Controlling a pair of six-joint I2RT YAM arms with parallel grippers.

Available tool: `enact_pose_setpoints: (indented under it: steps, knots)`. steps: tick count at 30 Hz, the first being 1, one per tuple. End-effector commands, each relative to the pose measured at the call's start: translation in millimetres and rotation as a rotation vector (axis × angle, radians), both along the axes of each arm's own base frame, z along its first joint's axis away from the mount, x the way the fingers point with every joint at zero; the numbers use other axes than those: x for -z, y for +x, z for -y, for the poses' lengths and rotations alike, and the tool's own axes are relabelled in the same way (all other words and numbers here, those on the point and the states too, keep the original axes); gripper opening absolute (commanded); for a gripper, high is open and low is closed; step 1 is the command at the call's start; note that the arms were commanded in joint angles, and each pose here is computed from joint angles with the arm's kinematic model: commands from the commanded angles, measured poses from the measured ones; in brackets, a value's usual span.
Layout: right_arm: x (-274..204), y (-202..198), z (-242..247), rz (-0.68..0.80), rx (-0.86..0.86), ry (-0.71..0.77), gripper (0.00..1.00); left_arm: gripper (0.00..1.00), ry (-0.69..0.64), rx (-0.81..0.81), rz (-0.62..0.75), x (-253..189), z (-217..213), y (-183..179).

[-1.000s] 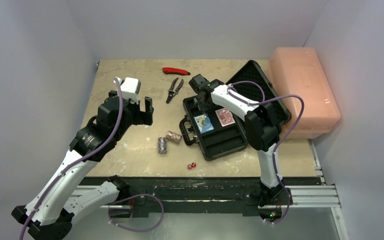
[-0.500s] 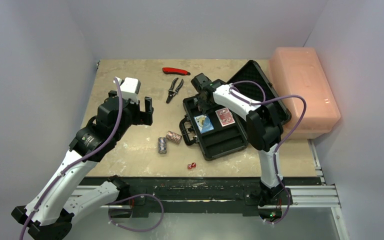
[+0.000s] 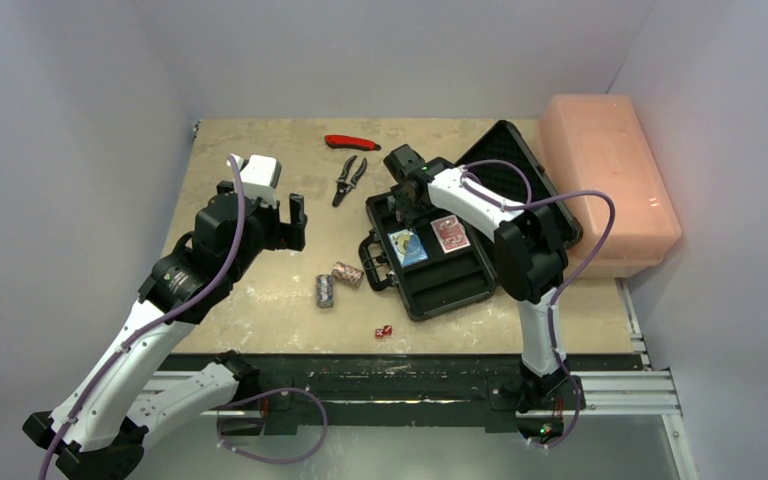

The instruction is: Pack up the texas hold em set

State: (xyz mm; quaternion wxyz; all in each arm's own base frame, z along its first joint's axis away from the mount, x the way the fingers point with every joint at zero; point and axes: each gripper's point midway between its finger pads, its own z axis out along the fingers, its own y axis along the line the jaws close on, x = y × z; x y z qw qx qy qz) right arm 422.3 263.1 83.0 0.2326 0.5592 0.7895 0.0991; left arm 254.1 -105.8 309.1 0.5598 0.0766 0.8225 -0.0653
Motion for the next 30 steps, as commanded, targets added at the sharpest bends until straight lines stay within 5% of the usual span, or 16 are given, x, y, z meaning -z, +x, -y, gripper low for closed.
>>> enact_pose_setpoints:
  steps: [1, 11, 30]
  knots:
    - [-25, 13, 1, 0.075, 0.005, 0.034, 0.65, 0.88, -0.013, 0.005, 0.044, -12, 0, 3]
    - [-31, 13, -3, 0.092, -0.03, 0.057, 0.74, 0.88, -0.01, 0.004, 0.042, -11, 0, 3]
    - [-43, 10, 2, 0.108, -0.032, 0.064, 0.74, 0.87, -0.013, 0.002, 0.049, -13, -1, 2]
